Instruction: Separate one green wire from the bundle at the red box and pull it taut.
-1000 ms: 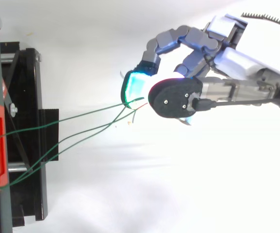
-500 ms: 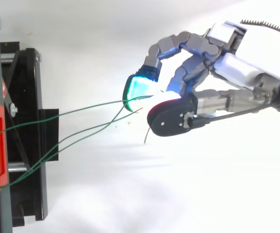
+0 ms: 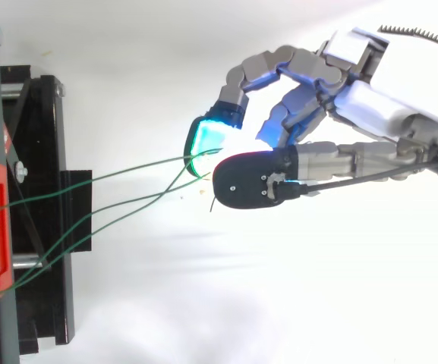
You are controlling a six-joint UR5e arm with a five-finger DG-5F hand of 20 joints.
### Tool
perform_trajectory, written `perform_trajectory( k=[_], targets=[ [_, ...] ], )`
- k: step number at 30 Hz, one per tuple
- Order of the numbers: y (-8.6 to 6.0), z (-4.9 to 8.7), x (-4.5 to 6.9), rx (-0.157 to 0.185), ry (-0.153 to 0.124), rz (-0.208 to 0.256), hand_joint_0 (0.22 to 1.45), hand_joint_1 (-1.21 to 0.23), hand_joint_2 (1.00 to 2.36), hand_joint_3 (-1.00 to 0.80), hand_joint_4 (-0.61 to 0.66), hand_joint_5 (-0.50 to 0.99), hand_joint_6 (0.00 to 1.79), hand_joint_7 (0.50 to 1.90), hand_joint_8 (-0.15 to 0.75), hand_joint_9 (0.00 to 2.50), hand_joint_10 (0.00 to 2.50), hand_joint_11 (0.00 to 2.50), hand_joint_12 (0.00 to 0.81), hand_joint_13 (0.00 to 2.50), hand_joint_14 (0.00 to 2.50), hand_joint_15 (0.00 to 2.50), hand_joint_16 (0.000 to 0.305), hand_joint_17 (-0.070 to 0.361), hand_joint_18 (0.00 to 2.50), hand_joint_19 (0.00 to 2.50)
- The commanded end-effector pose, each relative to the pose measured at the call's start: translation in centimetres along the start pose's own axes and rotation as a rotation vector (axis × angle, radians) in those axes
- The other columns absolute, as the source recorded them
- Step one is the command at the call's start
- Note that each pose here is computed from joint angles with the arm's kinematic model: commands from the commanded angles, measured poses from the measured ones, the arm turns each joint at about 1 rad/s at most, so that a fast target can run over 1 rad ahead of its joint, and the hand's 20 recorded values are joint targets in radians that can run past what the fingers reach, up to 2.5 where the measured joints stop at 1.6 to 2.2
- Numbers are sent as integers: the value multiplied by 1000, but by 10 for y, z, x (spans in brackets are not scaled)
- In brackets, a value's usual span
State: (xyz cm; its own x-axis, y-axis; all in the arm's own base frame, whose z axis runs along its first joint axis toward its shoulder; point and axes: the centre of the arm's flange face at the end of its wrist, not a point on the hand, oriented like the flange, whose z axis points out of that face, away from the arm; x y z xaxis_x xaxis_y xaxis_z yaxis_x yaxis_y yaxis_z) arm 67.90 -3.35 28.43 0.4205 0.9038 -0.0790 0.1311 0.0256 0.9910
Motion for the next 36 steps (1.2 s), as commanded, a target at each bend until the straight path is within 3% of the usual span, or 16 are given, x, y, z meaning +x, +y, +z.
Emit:
perform_trajectory(
  k=[1, 4, 6, 8, 13, 22, 32, 36],
  targets=[
    [18, 2, 0, 14, -1, -13, 661, -810, 1014, -312, 171, -210, 890, 946, 265, 1043, 501, 1447, 340, 1269, 307, 1586, 55, 123, 762, 854],
    [26, 3, -2, 25, -3, -23, 630, -837, 1004, -442, 165, -208, 891, 941, 264, 1049, 469, 1445, 338, 1272, 255, 1595, 54, 122, 754, 854],
    [30, 3, -2, 28, -3, -27, 592, -772, 1001, -487, 159, -202, 888, 946, 276, 1065, 434, 1447, 341, 1287, 161, 1603, 54, 122, 750, 849],
    [31, 3, -2, 29, -3, -30, 584, -697, 1002, -479, 151, -196, 883, 962, 272, 1100, 339, 1474, 341, 1315, 0, 1633, 54, 122, 743, 844],
    [32, 3, -2, 29, -1, -33, 605, -546, 1012, -364, 142, -188, 883, 994, 259, 1154, 220, 1543, 336, 1301, 6, 1568, 54, 121, 731, 847],
    [32, 3, -2, 31, 1, -43, 628, -700, 1019, -203, 128, -194, 897, 999, 271, 1148, 239, 1536, 349, 1285, 9, 1530, 54, 122, 733, 840],
    [31, 2, -1, 33, 2, -45, 618, -774, 1011, -360, 154, -200, 903, 963, 264, 1124, 253, 1520, 347, 1272, 10, 1522, 54, 123, 727, 829],
    [32, 2, 0, 32, 2, -44, 626, -759, 1014, -339, 148, -197, 902, 958, 264, 1131, 243, 1508, 350, 1273, 10, 1525, 54, 122, 725, 839]
  ],
)
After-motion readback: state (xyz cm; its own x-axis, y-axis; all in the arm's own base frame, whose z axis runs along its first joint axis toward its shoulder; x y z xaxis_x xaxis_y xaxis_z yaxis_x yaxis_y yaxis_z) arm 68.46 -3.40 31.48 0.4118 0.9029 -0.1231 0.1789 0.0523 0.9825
